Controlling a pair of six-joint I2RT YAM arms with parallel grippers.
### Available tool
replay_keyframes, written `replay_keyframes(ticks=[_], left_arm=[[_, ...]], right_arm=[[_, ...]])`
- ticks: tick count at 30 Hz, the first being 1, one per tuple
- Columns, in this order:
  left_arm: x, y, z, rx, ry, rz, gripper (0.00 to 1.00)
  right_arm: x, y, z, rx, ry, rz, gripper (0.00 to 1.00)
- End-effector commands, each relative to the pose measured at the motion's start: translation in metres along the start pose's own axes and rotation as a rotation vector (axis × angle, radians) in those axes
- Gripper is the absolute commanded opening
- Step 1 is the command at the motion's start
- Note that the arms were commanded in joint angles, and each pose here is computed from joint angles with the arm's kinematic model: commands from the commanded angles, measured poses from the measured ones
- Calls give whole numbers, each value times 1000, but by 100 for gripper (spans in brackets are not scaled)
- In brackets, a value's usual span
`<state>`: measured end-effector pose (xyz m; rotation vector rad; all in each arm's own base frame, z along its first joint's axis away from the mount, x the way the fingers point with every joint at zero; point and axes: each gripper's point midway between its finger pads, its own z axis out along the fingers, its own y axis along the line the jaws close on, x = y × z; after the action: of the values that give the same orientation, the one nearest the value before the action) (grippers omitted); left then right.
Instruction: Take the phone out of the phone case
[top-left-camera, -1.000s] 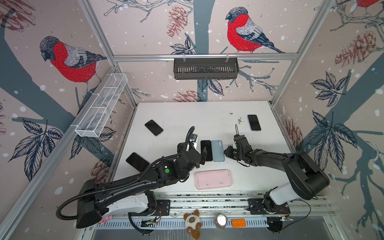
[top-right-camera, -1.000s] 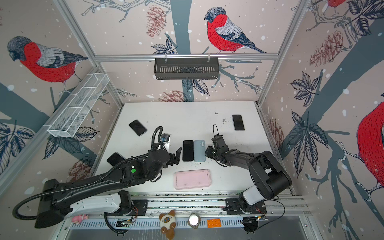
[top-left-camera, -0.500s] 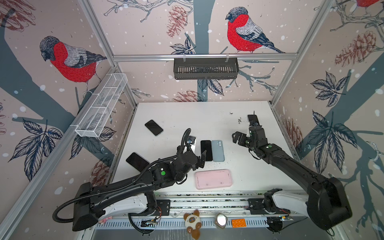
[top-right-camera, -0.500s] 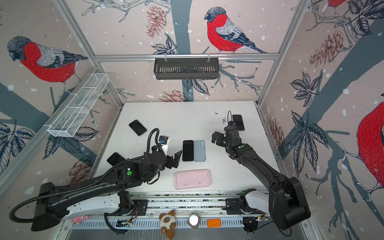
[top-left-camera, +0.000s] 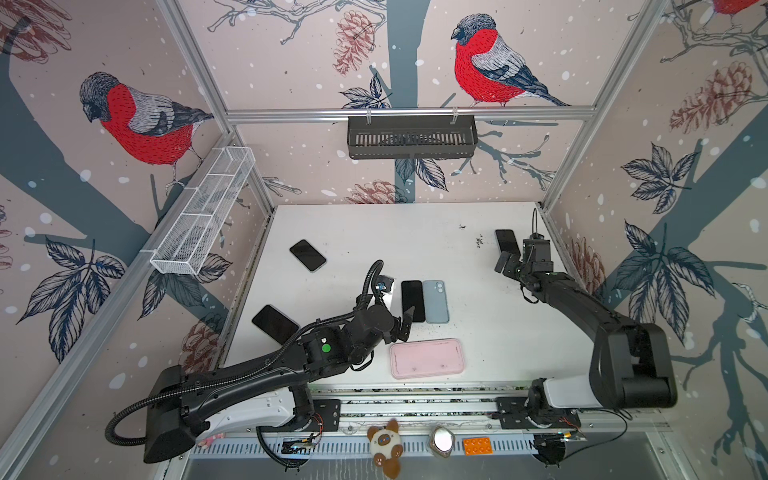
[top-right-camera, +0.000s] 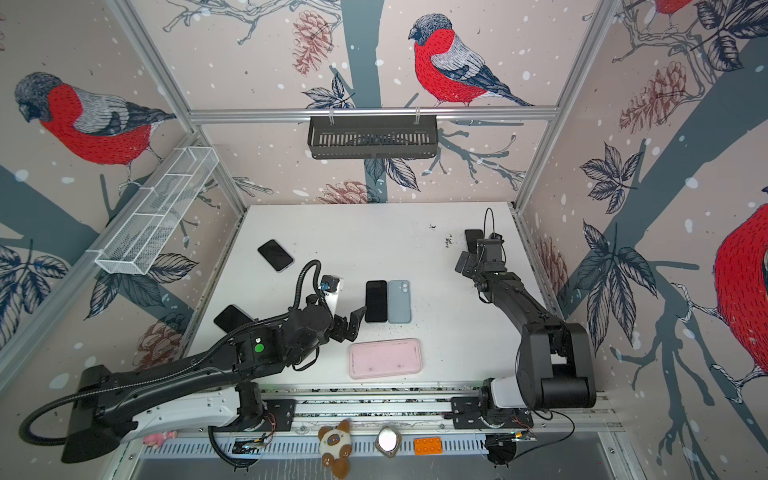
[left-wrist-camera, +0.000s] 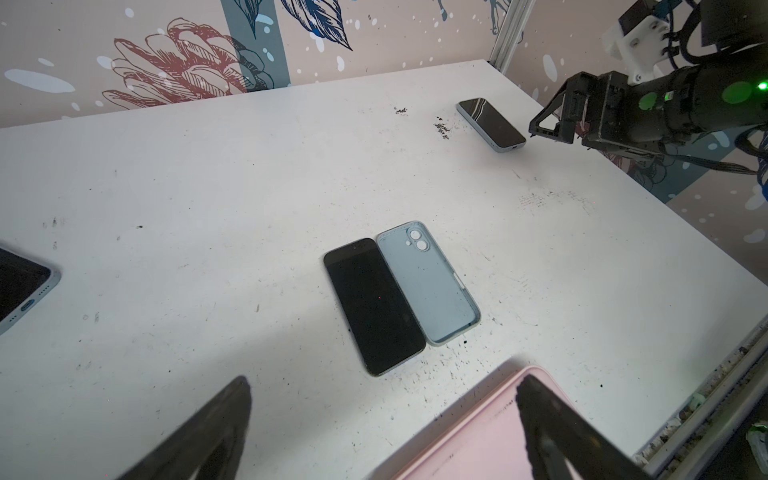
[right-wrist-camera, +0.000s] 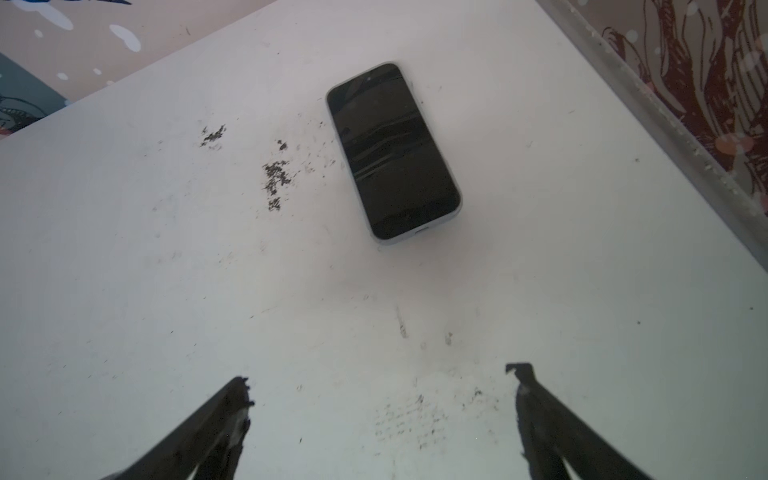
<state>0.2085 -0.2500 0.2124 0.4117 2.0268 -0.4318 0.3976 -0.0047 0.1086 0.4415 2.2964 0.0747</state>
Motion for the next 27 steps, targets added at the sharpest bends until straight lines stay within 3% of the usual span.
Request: replay_keyframes(ticks=[1,15,27], left_arm=[[-4,-3,0,14,-14,-5,98],[18,2,2,28,7,62,98],[18,5,2,14,1,69,98]], right_arm=[[-15,-7,15,5,-45,8,99],[-21,-36,112,133,95,-126,99],[-37,-22,144,73,120,-187,99]])
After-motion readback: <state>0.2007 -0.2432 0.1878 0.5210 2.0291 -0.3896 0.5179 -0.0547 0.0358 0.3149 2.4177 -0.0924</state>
